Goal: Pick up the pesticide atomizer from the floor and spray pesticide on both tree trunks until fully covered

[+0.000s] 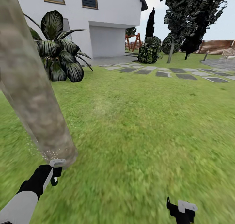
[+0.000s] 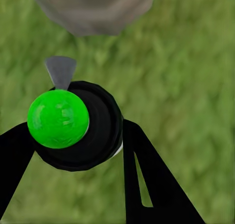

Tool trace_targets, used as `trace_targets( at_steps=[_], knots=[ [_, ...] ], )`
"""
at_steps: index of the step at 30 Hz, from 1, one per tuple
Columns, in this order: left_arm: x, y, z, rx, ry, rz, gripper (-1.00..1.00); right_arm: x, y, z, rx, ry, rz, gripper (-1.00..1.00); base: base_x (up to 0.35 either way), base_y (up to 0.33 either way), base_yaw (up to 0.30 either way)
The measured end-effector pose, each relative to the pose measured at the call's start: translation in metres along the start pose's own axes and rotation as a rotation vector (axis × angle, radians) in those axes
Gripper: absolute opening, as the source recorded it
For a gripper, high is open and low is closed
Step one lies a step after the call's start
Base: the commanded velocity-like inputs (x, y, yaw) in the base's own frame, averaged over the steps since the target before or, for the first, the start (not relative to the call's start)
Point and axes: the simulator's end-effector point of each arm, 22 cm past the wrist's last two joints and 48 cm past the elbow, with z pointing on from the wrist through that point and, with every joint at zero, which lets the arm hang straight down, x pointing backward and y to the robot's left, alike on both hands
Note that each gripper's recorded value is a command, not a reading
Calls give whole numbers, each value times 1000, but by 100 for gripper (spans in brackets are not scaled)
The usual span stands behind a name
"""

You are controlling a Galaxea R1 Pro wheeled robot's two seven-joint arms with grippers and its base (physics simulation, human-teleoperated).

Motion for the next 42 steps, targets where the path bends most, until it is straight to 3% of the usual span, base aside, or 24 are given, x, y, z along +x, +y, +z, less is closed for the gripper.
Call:
trace_targets(
  at_steps=[17, 25, 28, 31, 32, 33, 36, 38, 42],
  knots=[
    [-1, 2, 0, -3, -2, 0, -100, 0, 0, 0, 0, 0, 0, 100, 77, -255, 277],
    [-10, -5, -3, 21, -19, -14, -100, 0, 0, 0, 1, 1, 0, 100, 23, -33, 277],
    [-35, -21, -11, 59, -49, -19, -100, 0, 0, 0, 0, 0, 0, 100, 0, 0, 180],
    [-83, -51, -28, 176, -104, -22, -100, 0, -1, 0, 1, 0, 0, 100, 0, 0, 24],
    [-98, -60, -35, 209, -115, -12, -100, 0, -1, 0, 1, 0, 0, 100, 0, 0, 1],
    [-118, -60, -43, 210, -138, 26, -100, 0, -1, 0, 1, 0, -1, 100, 0, 0, 0],
    [-137, -29, -48, 164, -164, 37, -100, 0, -1, 0, 1, 0, -1, 100, 0, 0, 0],
    [-138, 14, -46, 104, -163, 39, -100, 0, -2, 1, 2, -1, -2, 100, 0, 0, 0],
    [-135, 22, -45, 98, -160, 35, -100, 0, -1, 0, 1, 0, -1, 100, -3, -2, 0]
  ],
)
